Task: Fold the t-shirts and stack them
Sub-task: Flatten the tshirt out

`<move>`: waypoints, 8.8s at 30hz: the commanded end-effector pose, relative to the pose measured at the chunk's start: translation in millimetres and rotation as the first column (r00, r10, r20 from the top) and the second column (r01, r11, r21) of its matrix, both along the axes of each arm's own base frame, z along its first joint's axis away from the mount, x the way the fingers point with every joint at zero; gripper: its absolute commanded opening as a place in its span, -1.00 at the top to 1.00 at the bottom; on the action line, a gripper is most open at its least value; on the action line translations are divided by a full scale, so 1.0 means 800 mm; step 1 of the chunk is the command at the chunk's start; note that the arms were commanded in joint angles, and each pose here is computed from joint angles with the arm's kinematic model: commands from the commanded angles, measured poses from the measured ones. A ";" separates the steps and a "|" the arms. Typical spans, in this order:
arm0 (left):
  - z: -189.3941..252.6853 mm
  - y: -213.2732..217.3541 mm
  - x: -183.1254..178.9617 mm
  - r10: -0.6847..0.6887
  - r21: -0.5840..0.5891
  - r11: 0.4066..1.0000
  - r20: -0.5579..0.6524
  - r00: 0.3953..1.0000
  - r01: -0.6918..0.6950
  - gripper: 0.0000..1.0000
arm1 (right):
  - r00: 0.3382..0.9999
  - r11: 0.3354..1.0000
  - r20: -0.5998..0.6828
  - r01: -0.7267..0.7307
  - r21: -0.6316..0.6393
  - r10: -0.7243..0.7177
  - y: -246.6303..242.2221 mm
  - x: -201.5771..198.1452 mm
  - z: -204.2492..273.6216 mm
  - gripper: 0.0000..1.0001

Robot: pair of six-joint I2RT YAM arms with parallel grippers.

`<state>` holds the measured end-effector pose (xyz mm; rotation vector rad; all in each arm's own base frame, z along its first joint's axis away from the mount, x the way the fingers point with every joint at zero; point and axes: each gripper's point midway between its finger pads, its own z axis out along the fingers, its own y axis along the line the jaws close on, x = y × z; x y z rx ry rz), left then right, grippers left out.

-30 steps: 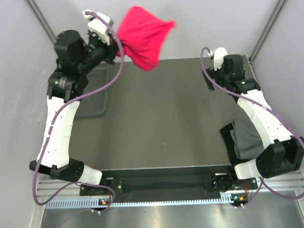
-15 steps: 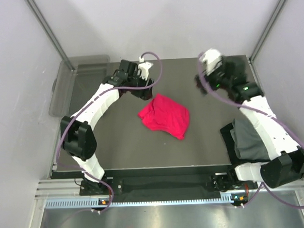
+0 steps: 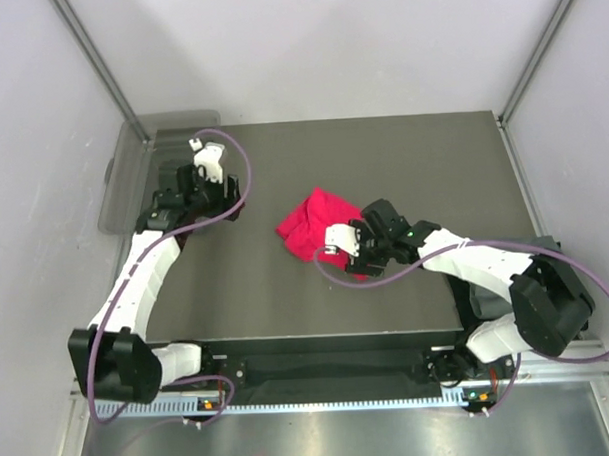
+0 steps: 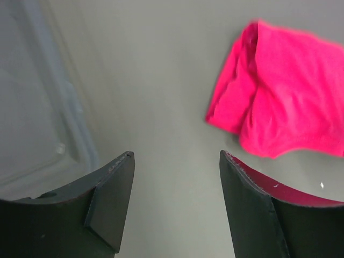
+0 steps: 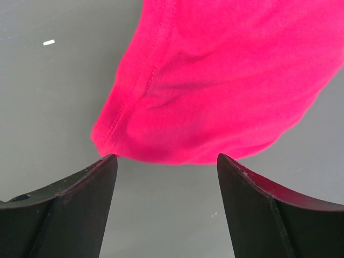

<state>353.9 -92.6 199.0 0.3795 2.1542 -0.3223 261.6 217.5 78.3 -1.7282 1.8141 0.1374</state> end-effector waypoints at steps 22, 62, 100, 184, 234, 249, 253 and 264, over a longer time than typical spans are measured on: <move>0.053 0.051 0.003 0.121 -0.127 0.986 0.135 0.983 -0.104 -0.35 | 0.986 0.997 0.150 -0.071 -0.043 0.077 0.118 0.037 -0.013 0.13; -0.101 -0.189 -0.052 -0.552 0.174 0.800 -0.164 0.818 0.574 -0.25 | 0.642 0.757 0.405 0.591 0.280 -0.651 -0.209 0.245 0.195 1.00; -0.194 -0.202 -0.006 -0.427 0.266 0.799 -0.381 0.820 0.540 0.13 | 0.659 0.726 0.307 0.609 0.318 -0.687 -0.203 0.210 0.146 1.00; -0.006 -0.015 -0.006 -0.168 0.199 0.967 0.023 0.985 0.161 1.00 | 0.877 0.884 0.171 -0.407 -0.229 0.448 0.007 0.038 0.005 0.24; -0.007 -0.006 -0.003 -0.141 0.153 0.979 0.020 0.990 0.137 1.00 | 0.916 0.925 0.197 -0.301 -0.233 0.348 0.019 0.072 0.004 1.00; 0.210 -0.008 0.009 -0.244 0.248 0.953 0.284 0.927 0.175 1.00 | 0.663 0.735 0.398 0.355 0.578 -0.634 -0.174 0.216 0.441 1.00; 0.293 -0.004 0.004 -0.229 0.255 0.958 0.420 0.878 0.128 1.00 | 0.593 0.696 0.432 0.334 0.636 -0.679 -0.203 0.163 0.507 1.00; 0.416 -0.004 -0.078 -0.222 0.197 0.973 0.655 0.722 0.120 1.00 | 0.428 0.683 0.571 0.169 0.710 -0.700 -0.237 -0.031 0.610 1.00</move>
